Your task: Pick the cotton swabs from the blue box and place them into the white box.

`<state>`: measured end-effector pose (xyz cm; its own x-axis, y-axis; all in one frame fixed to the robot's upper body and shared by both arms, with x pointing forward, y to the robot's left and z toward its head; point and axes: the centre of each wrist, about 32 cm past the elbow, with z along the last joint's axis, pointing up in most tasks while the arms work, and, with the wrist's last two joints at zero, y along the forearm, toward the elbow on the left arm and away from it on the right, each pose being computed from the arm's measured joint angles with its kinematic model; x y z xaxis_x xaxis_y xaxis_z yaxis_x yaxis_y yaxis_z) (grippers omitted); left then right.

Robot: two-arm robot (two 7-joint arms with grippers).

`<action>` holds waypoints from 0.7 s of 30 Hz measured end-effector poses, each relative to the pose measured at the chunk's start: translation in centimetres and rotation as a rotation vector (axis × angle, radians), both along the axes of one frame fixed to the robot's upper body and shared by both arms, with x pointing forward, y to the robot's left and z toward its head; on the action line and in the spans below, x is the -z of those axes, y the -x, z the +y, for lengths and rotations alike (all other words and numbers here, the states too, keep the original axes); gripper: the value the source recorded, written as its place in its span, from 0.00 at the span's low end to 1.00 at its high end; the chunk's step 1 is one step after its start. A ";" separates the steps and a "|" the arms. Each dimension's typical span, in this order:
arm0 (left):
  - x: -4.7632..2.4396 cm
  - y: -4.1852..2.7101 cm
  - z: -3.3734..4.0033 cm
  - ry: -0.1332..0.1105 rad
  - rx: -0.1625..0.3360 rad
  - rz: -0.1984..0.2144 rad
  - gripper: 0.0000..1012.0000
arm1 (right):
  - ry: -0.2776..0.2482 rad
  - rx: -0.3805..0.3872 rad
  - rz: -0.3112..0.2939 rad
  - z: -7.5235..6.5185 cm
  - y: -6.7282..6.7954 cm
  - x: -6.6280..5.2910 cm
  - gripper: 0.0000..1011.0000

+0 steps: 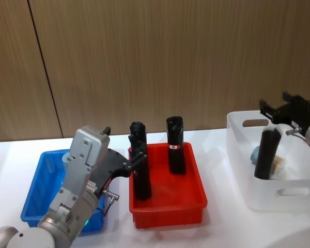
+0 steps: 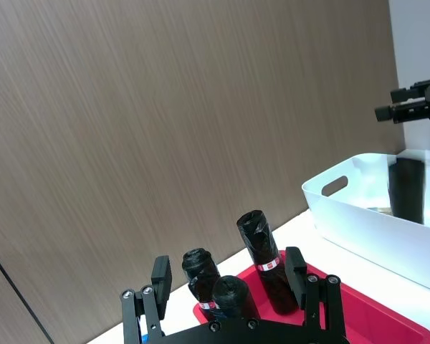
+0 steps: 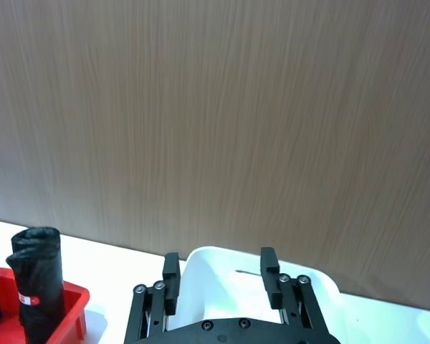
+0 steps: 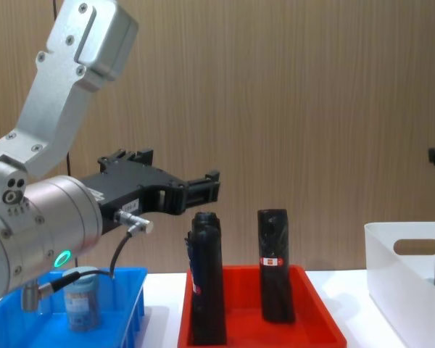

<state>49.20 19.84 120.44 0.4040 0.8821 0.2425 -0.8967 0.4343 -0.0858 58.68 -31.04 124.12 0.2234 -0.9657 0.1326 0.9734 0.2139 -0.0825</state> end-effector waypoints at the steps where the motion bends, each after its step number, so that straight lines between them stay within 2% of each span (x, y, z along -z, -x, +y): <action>1: 0.00 0.00 0.00 0.000 0.000 0.000 0.99 | 0.000 0.002 0.006 -0.1 0.0 0.2 0.69; 4: 0.00 0.00 0.00 0.000 0.000 0.000 0.99 | -0.001 0.006 0.015 -0.2 0.0 0.7 0.80; 6: 0.00 0.00 0.00 0.000 0.000 0.000 0.99 | -0.002 0.007 0.019 -0.3 0.0 0.9 0.80; 10: 0.00 0.00 0.00 0.000 0.000 0.000 0.99 | -0.005 0.010 0.027 -0.3 0.1 1.3 0.95; 13: 0.00 0.00 0.00 0.000 0.000 0.000 0.99 | -0.006 0.011 0.031 -0.4 0.2 1.5 0.99; 21: 0.00 0.00 0.00 0.000 0.000 0.000 0.99 | -0.008 0.012 0.038 -0.4 0.2 1.9 0.99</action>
<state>49.20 19.84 120.44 0.4040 0.8821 0.2425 -0.8967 0.4343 -0.0859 58.44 -31.44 122.24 0.2165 -0.9692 0.1169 0.9721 0.2030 -0.1179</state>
